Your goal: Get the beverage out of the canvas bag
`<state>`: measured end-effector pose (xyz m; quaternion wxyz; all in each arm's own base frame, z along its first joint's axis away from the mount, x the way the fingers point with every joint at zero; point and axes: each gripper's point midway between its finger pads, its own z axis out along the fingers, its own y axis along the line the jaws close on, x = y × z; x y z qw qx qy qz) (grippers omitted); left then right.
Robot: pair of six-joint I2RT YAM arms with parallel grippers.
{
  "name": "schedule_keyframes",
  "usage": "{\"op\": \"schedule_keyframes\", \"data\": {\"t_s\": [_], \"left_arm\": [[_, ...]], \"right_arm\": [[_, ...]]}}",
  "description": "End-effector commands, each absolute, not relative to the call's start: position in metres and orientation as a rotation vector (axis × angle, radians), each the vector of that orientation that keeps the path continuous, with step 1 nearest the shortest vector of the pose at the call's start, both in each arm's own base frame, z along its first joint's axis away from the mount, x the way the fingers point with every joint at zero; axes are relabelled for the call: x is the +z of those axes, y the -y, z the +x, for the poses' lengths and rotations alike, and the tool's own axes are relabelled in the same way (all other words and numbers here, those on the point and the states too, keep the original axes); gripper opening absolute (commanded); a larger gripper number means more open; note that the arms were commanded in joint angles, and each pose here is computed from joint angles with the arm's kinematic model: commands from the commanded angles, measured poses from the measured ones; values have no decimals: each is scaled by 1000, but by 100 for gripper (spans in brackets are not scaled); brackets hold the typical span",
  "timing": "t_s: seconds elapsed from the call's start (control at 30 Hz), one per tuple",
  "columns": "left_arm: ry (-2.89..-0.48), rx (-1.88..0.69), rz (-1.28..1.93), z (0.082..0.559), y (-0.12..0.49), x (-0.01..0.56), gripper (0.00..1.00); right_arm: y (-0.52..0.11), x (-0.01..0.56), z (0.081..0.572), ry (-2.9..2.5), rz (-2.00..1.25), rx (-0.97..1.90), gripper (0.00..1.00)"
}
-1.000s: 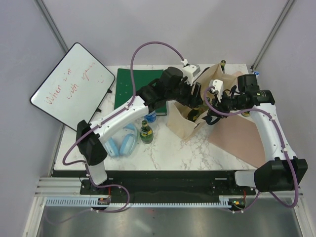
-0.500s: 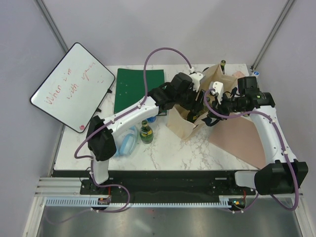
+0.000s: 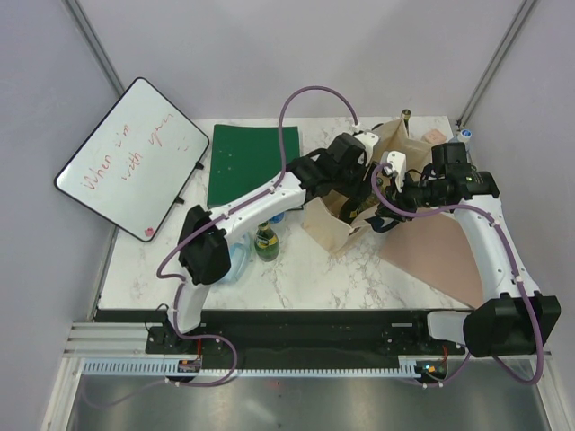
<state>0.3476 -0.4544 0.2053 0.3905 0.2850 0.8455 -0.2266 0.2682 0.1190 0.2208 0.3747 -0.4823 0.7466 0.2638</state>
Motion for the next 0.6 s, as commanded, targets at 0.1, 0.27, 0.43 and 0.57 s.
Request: {"op": "schedule_keyframes", "data": {"t_s": [0.1,0.27,0.43,0.57], "left_arm": [[-2149,-465,797,343,452,197,68],[-2158,-429,818,339,453,189,65],[-2145,-398,815,345,455,189,53],[-2120,-411,821,346,459,198,27]], "right_arm": [[-129,224,255,-1892,-1231,753,30],[-128,223,258,-1894,-1226,744,30],[-128,222,259,-1899,-1217,739,30],[-128,220,259,-1912,-1200,746,30]]}}
